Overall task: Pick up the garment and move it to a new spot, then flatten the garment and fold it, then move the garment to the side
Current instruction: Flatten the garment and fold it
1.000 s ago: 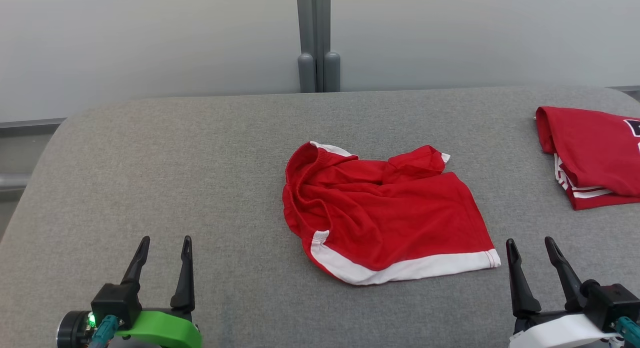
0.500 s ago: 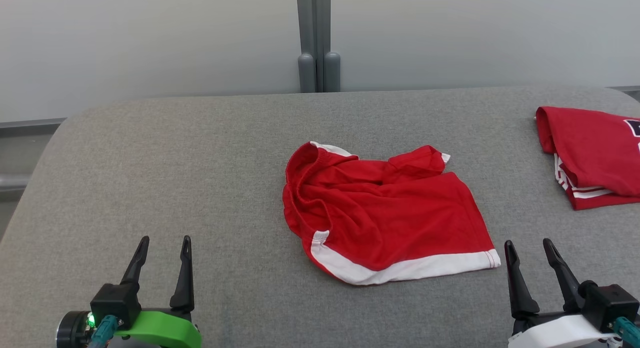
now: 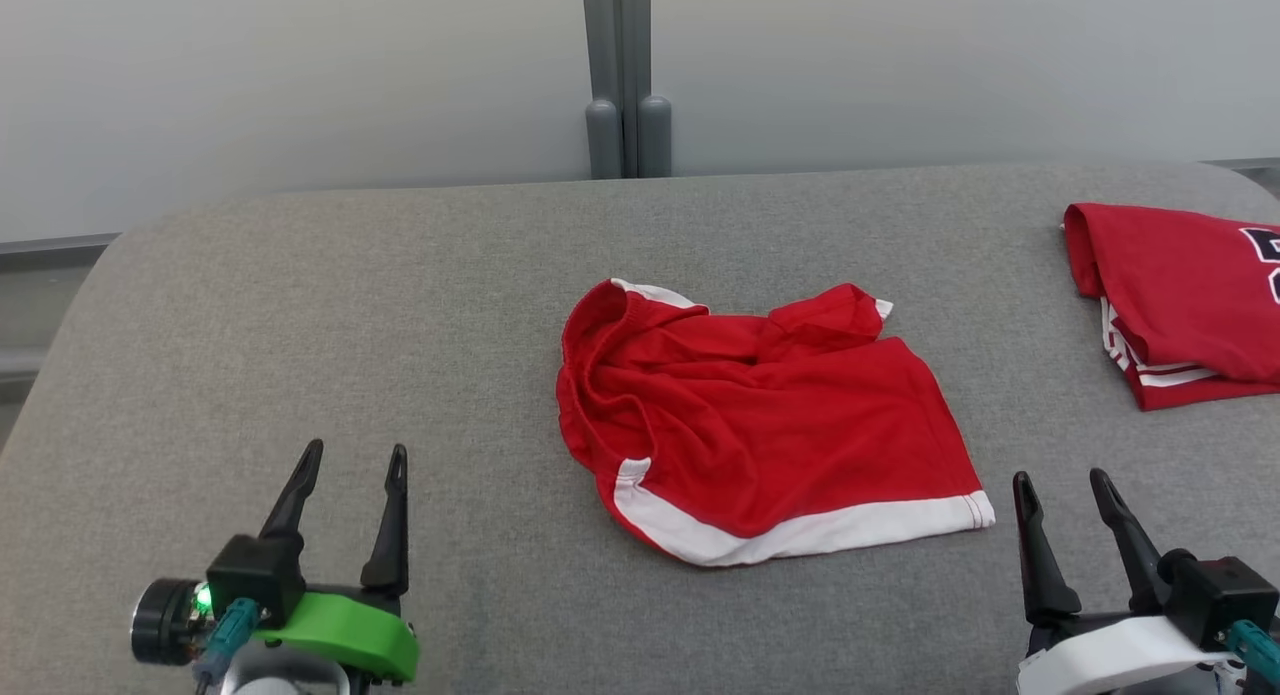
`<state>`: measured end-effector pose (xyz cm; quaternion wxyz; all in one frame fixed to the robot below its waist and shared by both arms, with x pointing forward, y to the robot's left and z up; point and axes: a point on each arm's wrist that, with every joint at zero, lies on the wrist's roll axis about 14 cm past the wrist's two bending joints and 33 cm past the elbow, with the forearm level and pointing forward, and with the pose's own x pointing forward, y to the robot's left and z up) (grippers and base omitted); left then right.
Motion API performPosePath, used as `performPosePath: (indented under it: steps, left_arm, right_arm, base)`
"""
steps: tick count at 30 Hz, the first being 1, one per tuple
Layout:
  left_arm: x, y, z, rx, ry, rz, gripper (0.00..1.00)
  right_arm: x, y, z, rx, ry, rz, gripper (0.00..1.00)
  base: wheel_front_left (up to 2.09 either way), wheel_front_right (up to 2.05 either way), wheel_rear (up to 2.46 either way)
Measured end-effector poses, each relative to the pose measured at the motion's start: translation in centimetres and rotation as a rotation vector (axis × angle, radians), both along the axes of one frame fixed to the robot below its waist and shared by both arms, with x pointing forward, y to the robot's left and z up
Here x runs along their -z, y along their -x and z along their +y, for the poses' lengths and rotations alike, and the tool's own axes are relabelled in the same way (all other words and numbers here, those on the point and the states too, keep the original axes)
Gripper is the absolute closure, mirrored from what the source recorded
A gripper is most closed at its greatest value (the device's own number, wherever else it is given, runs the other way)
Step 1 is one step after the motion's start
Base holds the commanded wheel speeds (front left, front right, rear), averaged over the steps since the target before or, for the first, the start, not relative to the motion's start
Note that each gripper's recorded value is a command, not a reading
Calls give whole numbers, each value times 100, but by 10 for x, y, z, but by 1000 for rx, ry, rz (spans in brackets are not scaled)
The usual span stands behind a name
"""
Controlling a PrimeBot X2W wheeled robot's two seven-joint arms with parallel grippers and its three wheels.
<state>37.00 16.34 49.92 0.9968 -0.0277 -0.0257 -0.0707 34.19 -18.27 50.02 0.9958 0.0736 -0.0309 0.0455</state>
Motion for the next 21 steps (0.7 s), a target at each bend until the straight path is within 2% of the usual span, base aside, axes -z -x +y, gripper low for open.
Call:
performPosePath:
  steps: [9,15,21]
  left_arm:
    - [-16,-33,-66,253,-100,-50,0]
    - [-3,-44,-121,458,-161,-21,0]
    - [24,-48,-154,605,-222,42,0]
  right_arm:
    - [16,-27,-6,-2,36,66,0]
    - [40,-45,-6,-9,50,159,0]
    - [64,-53,-6,-10,41,235,0]
  base:
    - [0,0,0]
    - [0,0,0]
    - [0,0,0]
